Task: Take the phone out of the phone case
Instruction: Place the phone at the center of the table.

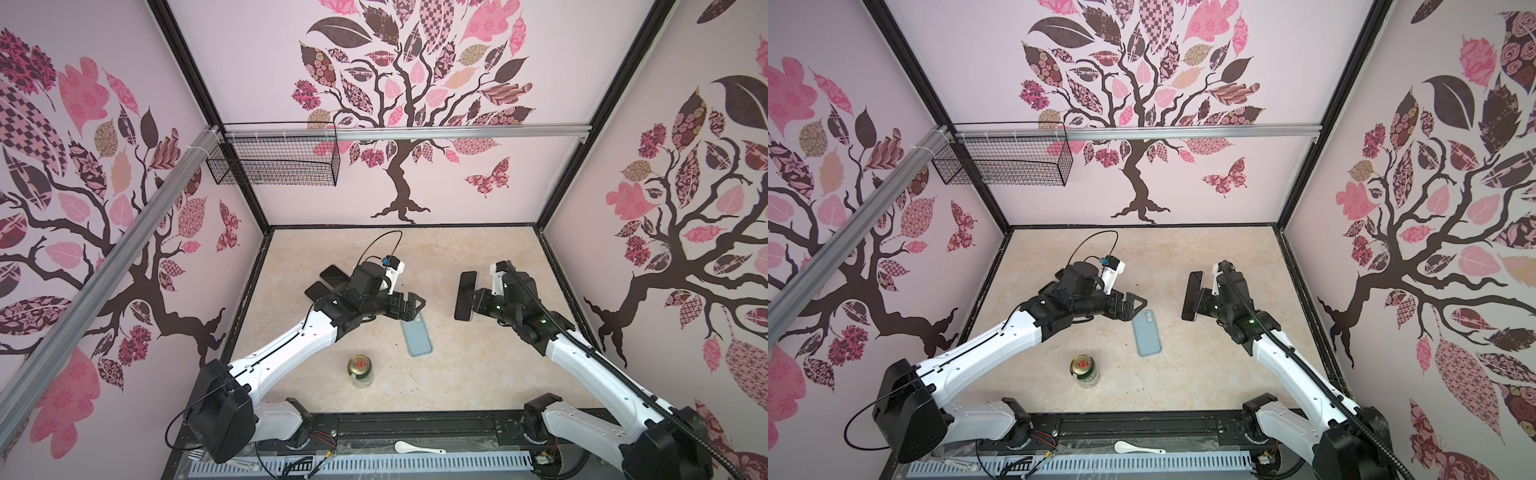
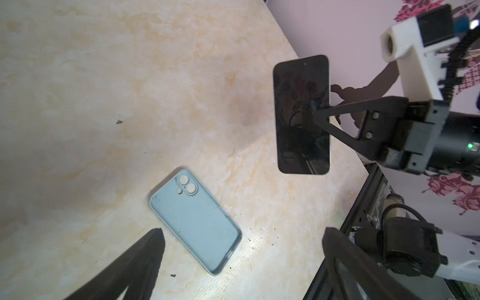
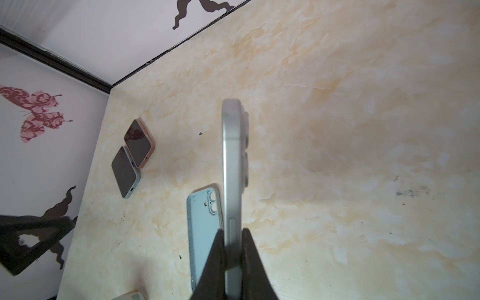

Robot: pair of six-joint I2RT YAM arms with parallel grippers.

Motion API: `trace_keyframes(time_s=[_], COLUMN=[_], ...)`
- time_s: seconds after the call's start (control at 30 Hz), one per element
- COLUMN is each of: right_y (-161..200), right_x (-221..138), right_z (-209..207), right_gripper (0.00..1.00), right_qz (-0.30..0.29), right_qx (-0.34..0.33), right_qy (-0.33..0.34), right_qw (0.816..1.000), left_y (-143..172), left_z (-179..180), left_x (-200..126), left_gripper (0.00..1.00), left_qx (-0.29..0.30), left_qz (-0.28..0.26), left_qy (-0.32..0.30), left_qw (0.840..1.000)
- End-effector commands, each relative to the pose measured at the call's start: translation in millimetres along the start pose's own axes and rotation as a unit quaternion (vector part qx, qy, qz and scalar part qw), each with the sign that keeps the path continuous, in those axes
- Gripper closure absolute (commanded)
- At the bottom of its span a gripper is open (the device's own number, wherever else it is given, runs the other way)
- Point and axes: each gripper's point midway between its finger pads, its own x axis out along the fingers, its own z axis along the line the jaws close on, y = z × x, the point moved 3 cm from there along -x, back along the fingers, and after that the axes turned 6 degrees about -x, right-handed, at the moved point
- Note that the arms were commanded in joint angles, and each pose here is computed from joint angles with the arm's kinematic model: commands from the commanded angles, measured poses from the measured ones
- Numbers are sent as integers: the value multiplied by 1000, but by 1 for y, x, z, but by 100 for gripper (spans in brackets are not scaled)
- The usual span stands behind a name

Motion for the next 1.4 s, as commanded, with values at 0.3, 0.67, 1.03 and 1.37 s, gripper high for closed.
trace_keyframes(time_s=[0.3,0.67,1.03,1.37], right_y=[-53,-35,33,50], right_x=[47,112,74,61], right_z=[-9,-25,-37,-44], right_gripper=[100,100,100,100], right_qz=[44,229,269,244], right_qx=[-19,-25,16,3], right_qy=[-18,-24,-25,-25], right_qw=[999,973,963,970], left_y=[-52,-66,-47,-20], left_z=[16,30,26,5], left_x=[-8,10,24,44], left_gripper=[2,2,2,2], left_qx=[-79,-45,-15,2], left_qz=[-71,-81,-38,-1], left_qy=[47,2,-25,-17], left_qw=[993,996,999,1000])
